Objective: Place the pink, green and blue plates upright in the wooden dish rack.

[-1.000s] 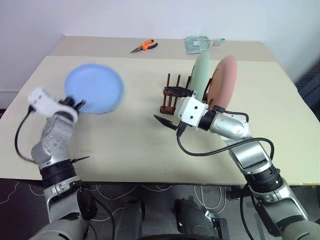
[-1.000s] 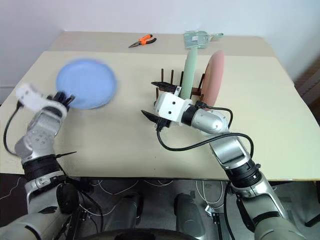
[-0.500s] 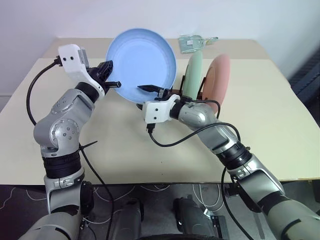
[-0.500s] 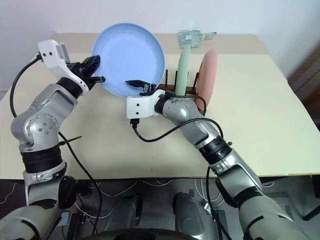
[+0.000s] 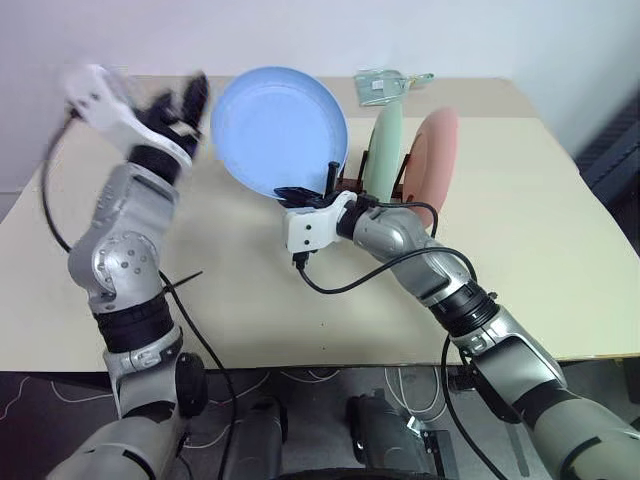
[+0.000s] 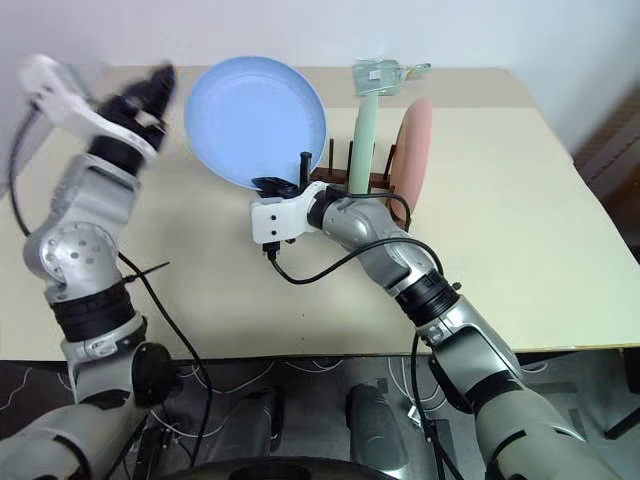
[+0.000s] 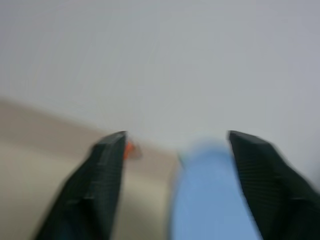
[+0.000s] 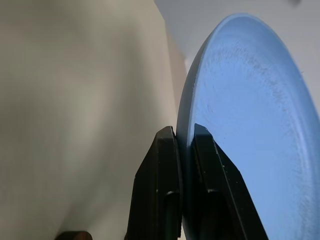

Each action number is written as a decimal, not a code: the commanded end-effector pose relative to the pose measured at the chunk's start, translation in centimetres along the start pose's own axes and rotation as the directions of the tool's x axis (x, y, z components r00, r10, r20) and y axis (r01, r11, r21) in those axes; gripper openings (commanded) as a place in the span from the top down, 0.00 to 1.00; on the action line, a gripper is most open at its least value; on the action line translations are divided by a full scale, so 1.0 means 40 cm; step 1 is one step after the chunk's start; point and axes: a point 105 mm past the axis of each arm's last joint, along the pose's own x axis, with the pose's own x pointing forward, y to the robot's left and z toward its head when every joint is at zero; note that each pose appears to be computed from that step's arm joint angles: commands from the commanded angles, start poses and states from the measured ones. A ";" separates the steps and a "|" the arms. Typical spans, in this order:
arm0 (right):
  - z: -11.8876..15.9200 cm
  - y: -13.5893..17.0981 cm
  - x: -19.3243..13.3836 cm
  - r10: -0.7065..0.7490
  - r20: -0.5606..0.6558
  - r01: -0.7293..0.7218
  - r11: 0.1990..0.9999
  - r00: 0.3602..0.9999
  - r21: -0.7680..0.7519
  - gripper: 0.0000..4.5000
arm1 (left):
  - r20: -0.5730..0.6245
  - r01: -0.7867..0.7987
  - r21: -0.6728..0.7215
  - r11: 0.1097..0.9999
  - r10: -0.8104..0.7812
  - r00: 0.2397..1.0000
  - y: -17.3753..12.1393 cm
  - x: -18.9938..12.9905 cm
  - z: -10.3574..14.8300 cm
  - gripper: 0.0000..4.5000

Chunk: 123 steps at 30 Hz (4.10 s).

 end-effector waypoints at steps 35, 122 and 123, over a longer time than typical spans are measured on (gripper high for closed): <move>0.018 -0.199 -0.093 -0.530 -0.193 0.134 -0.148 0.826 0.980 1.00 | -0.432 0.519 0.525 0.675 -0.315 0.845 0.029 -0.234 -0.359 0.23; -0.108 -0.064 -0.501 0.032 -0.342 0.199 0.761 0.939 0.618 0.99 | -0.556 0.849 0.070 0.524 -0.686 0.469 -0.161 -0.325 -0.426 0.21; -0.120 -0.053 -0.503 0.043 -0.369 0.205 0.767 0.929 0.607 0.99 | -0.560 0.859 0.051 0.509 -0.698 0.447 -0.168 -0.332 -0.427 0.21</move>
